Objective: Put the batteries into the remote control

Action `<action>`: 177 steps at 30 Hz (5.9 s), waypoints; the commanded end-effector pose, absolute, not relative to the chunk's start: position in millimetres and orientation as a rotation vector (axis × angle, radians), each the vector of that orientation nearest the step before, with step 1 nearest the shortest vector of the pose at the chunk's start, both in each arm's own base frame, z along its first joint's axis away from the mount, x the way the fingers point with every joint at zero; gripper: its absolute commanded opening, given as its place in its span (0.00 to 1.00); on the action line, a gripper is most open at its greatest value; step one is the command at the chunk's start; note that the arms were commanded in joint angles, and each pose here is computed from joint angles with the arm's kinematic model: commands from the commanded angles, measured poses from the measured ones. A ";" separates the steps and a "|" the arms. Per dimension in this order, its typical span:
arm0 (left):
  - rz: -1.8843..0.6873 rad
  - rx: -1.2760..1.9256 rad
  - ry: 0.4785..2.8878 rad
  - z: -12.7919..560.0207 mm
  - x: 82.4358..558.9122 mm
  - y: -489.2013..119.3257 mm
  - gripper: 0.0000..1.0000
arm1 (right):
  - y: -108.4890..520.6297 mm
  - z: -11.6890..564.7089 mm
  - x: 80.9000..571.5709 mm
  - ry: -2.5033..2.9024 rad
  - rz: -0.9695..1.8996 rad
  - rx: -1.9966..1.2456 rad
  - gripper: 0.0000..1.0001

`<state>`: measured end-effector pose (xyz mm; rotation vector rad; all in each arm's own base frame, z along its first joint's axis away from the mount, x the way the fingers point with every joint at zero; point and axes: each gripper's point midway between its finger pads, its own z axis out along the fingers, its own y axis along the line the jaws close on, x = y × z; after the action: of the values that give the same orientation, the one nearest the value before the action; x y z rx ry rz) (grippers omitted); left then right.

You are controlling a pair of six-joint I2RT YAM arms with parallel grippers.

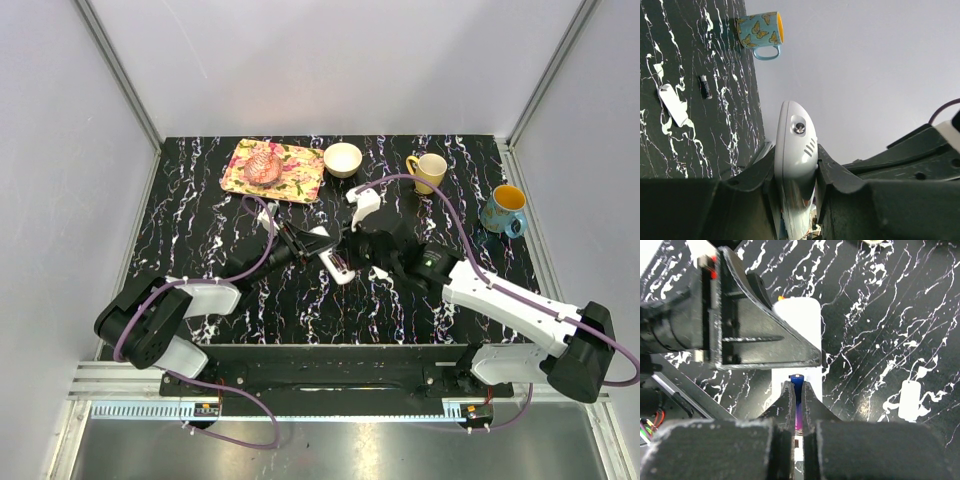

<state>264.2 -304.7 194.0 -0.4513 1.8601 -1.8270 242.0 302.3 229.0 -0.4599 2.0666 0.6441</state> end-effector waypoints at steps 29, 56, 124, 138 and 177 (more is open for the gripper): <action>-1.952 -0.353 1.647 263.3 268.0 -308.4 0.00 | 288.7 195.7 216.3 2.106 0.597 -0.548 0.00; -1.888 -0.289 1.671 258.0 262.0 -306.7 0.00 | 287.9 201.5 217.1 2.175 0.565 -0.473 0.35; -1.833 -0.195 1.594 266.4 259.7 -302.2 0.00 | 291.9 214.3 245.7 2.270 1.386 0.242 0.91; -1.875 -0.185 1.565 276.1 259.8 -305.0 0.00 | 290.3 203.8 237.4 2.289 1.406 0.234 0.89; -2.048 -0.162 1.367 339.6 247.9 -292.5 0.00 | 283.4 174.5 217.5 2.334 1.439 0.257 0.83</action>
<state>256.9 -307.8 241.5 -0.2845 1.7362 -1.8930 230.2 292.8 206.6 0.2349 2.2190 1.4990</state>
